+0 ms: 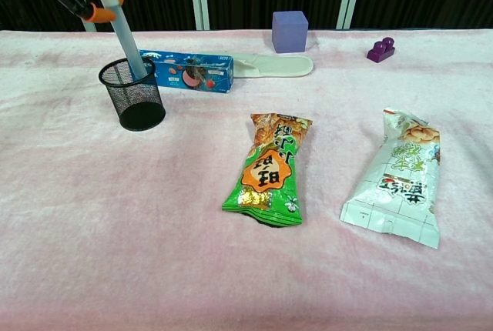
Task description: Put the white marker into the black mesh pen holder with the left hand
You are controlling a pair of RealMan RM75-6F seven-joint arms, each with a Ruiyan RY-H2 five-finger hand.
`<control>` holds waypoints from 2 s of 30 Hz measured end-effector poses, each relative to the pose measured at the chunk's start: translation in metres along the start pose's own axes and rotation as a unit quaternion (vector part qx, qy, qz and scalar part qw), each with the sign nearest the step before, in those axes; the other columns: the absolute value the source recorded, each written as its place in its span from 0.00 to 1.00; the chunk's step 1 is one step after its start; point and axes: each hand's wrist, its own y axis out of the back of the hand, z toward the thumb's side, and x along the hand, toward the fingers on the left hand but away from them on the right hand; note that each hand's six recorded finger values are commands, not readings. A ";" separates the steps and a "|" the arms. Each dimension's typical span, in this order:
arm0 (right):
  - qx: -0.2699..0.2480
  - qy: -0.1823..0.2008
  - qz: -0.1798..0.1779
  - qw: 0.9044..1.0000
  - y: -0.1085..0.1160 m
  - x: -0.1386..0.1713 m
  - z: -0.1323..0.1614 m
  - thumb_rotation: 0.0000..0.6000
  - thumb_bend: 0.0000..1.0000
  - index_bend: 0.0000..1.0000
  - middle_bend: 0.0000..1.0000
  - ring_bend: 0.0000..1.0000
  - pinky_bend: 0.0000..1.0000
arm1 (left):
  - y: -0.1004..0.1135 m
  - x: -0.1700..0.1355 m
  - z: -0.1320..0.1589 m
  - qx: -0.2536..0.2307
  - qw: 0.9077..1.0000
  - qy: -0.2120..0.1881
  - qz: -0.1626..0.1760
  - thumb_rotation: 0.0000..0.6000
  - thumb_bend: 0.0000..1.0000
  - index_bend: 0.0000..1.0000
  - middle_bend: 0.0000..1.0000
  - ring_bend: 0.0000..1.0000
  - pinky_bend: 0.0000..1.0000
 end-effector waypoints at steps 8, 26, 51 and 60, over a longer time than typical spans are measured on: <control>-0.004 -0.004 0.003 1.000 0.000 0.000 -0.001 1.00 0.18 0.00 0.02 0.18 0.16 | 0.018 -0.003 0.014 0.053 0.996 -0.049 0.053 1.00 0.42 0.56 0.54 0.16 0.12; -0.006 -0.003 0.002 1.000 0.000 0.000 -0.001 1.00 0.18 0.00 0.02 0.18 0.16 | 0.009 -0.021 0.070 0.193 0.953 -0.176 0.153 1.00 0.42 0.60 0.57 0.18 0.15; -0.004 -0.006 0.002 1.000 0.000 0.001 0.000 1.00 0.18 0.00 0.02 0.18 0.16 | 0.054 -0.041 0.070 -0.301 0.943 -0.135 -0.048 1.00 0.42 0.60 0.57 0.18 0.17; -0.006 -0.005 0.007 1.000 -0.002 -0.001 0.000 1.00 0.18 0.00 0.02 0.18 0.16 | 0.008 -0.017 0.031 -0.144 0.983 -0.111 -0.009 1.00 0.42 0.60 0.57 0.18 0.17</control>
